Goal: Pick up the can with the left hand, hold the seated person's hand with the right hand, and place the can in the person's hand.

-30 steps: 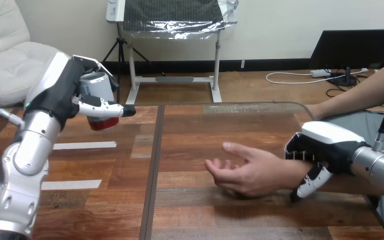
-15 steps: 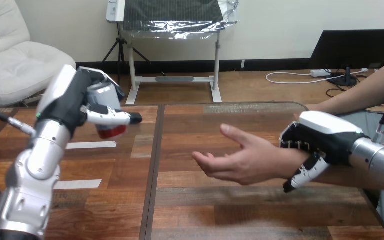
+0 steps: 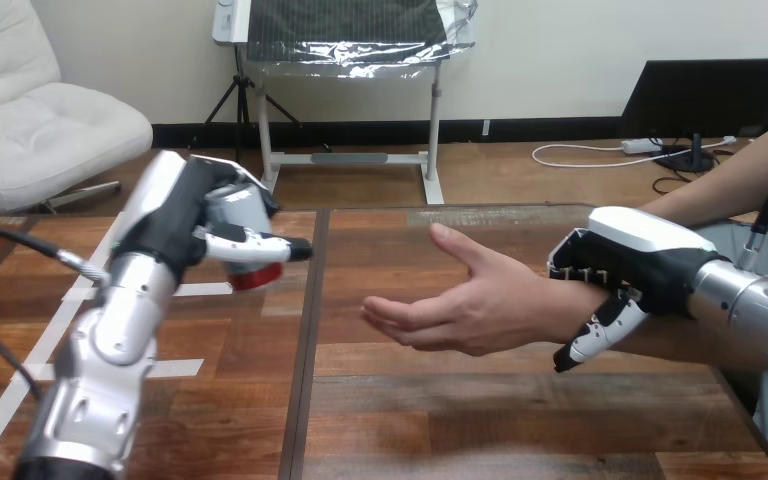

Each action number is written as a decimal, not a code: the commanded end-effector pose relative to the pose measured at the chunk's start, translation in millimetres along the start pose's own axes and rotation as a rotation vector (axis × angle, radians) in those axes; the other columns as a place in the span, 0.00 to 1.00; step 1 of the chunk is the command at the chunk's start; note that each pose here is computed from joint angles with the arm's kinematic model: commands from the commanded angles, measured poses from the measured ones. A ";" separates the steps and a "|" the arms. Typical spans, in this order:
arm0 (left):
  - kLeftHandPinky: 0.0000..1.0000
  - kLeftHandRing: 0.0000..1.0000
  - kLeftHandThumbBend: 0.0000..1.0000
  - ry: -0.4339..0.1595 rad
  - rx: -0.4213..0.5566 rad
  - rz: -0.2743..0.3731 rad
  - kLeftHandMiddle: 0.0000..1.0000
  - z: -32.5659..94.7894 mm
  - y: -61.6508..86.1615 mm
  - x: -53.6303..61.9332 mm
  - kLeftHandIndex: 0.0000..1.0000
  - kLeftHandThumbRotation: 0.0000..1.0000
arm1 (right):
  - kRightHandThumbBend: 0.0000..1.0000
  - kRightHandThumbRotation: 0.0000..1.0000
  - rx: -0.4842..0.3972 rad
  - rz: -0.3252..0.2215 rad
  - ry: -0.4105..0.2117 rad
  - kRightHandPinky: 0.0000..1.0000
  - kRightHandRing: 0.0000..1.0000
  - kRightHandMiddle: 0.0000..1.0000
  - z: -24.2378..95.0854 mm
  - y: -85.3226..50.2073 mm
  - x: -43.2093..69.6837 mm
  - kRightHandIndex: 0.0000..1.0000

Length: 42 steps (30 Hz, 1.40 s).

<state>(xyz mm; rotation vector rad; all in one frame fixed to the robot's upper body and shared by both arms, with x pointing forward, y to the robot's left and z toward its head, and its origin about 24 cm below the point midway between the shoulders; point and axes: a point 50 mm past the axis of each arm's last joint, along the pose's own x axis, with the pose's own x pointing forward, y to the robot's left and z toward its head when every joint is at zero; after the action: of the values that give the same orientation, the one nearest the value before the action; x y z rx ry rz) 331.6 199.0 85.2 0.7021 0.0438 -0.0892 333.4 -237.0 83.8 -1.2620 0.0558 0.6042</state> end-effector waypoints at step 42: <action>0.32 0.36 0.81 -0.266 -0.092 -0.061 0.40 82.4 -41.3 45.7 0.41 0.00 | 0.79 0.13 0.066 -0.030 -0.081 0.35 0.38 0.42 39.3 -11.0 22.5 0.41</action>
<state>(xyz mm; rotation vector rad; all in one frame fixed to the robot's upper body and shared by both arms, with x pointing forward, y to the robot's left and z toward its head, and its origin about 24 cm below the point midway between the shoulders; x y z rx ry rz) 359.8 128.5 80.8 0.5991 -0.0415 -0.2385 341.3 -208.8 90.1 -1.2207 0.0354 0.6195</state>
